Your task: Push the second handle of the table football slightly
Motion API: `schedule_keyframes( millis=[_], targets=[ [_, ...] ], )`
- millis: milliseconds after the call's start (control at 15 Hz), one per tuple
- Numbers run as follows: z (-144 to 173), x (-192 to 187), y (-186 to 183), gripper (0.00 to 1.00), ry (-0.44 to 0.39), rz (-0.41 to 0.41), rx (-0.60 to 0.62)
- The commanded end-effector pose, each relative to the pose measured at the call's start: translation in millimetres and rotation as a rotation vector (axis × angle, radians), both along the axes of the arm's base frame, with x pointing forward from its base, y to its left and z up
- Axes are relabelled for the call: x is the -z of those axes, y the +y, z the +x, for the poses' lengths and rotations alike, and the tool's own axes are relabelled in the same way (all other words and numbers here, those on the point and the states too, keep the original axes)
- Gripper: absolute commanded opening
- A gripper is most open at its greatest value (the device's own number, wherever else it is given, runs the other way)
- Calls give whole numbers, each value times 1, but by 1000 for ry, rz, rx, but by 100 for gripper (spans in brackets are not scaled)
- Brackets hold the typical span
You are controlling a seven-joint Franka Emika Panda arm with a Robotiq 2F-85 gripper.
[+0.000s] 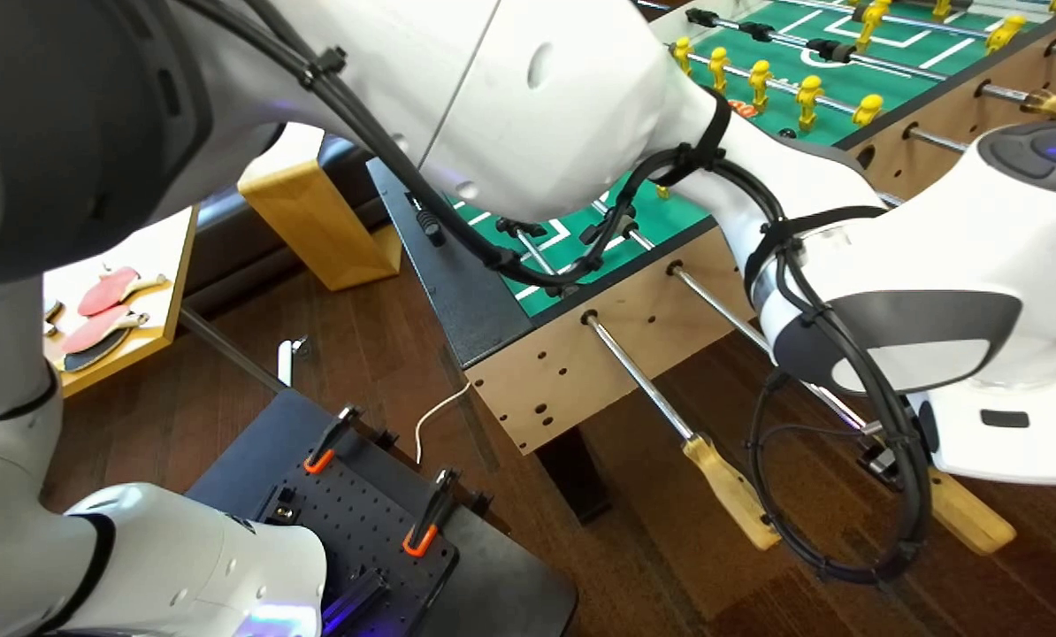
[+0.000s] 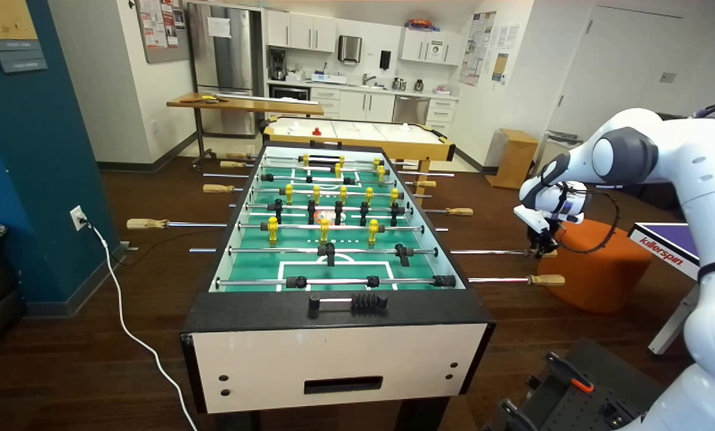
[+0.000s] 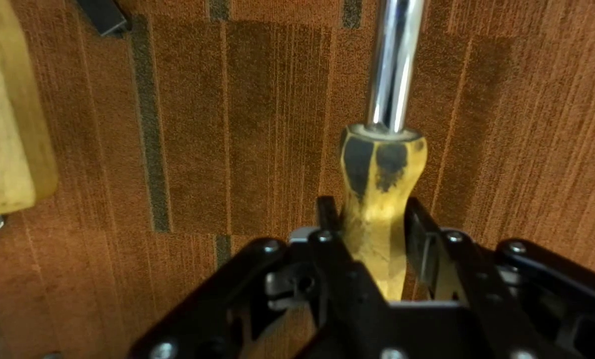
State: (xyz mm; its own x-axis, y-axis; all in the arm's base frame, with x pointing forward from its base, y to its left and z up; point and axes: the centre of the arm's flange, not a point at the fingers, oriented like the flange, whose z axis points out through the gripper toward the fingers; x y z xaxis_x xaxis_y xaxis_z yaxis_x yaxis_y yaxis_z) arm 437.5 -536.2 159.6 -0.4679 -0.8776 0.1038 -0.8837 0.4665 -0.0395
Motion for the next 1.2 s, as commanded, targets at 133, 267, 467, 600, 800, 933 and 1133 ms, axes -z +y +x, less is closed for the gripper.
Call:
schedule_keyframes(
  millis=[133, 267, 467, 600, 800, 933, 1133],
  targets=[
    [12, -16, 51, 11, -44, 66, -83],
    [20, -19, 67, 11, -53, 78, -101],
    [34, -22, 96, 11, -77, 103, -119],
    [44, -25, 118, 11, -98, 115, -130],
    [57, -28, 149, 11, -131, 117, -133],
    [62, -30, 168, 11, -150, 112, -139],
    [66, -31, 190, 11, -170, 104, -151]
  ],
)
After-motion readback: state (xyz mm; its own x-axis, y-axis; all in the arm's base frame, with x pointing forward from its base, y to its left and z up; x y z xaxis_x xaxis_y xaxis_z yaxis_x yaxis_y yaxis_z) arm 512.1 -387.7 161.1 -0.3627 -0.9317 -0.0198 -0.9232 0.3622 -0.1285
